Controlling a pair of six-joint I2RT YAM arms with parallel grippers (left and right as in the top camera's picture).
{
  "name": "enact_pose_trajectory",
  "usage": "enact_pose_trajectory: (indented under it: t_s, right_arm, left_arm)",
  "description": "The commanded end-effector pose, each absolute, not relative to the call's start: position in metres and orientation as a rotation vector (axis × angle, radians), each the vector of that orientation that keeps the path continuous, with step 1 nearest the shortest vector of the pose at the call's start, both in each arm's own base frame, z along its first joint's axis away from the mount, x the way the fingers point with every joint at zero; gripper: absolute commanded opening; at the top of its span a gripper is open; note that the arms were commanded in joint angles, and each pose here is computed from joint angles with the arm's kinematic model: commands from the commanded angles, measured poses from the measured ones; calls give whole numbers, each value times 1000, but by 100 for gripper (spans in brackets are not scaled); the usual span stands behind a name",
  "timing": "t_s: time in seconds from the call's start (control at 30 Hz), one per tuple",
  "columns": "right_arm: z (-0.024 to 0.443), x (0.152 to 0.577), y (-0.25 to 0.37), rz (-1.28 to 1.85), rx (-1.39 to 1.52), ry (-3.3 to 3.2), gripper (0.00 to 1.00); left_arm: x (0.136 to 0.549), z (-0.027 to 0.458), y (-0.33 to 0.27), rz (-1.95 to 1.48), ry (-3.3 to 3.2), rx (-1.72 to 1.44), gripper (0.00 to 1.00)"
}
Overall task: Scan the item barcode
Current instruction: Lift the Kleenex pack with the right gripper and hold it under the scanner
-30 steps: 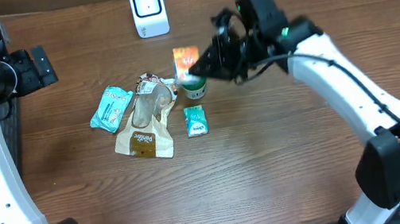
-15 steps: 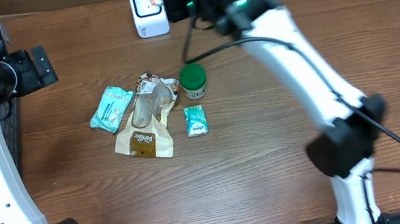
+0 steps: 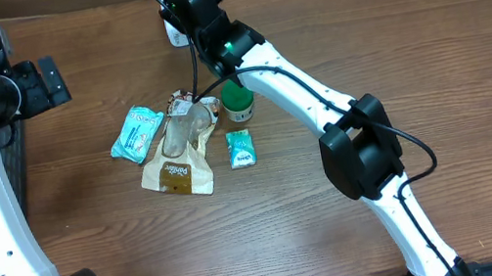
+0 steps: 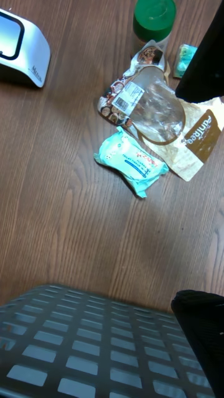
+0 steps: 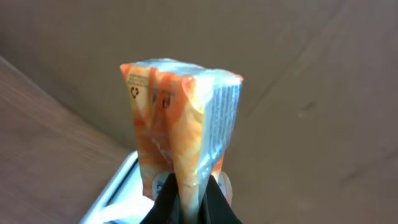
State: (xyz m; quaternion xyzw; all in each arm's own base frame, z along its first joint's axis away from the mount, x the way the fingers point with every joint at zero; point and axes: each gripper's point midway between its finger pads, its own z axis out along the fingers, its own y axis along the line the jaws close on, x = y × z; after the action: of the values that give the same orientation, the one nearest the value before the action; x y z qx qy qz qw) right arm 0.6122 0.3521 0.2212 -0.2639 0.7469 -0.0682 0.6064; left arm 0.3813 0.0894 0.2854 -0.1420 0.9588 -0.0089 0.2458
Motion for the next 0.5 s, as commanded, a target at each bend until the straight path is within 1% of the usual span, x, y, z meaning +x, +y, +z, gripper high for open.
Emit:
enact_pose_trajectory:
  t_s: [0.0,0.23,0.3,0.47]
  right_arm:
    - [194,629,340,-360,-776,1671,4]
    - [142,635,344,-464,-990,1639,4]
    - [134,636,343,-468,-1024,1640,4]
    - [133,637,341,-484,-1050,1626,4]
  left_arm:
    - [383,289,86,-36,2604,-385,100]
    - [383,289,86,-36,2604,-385,100]
    - [383,289,86,-36,2604,-385,99]
    - [383,289,86,-36,2604,-385,99]
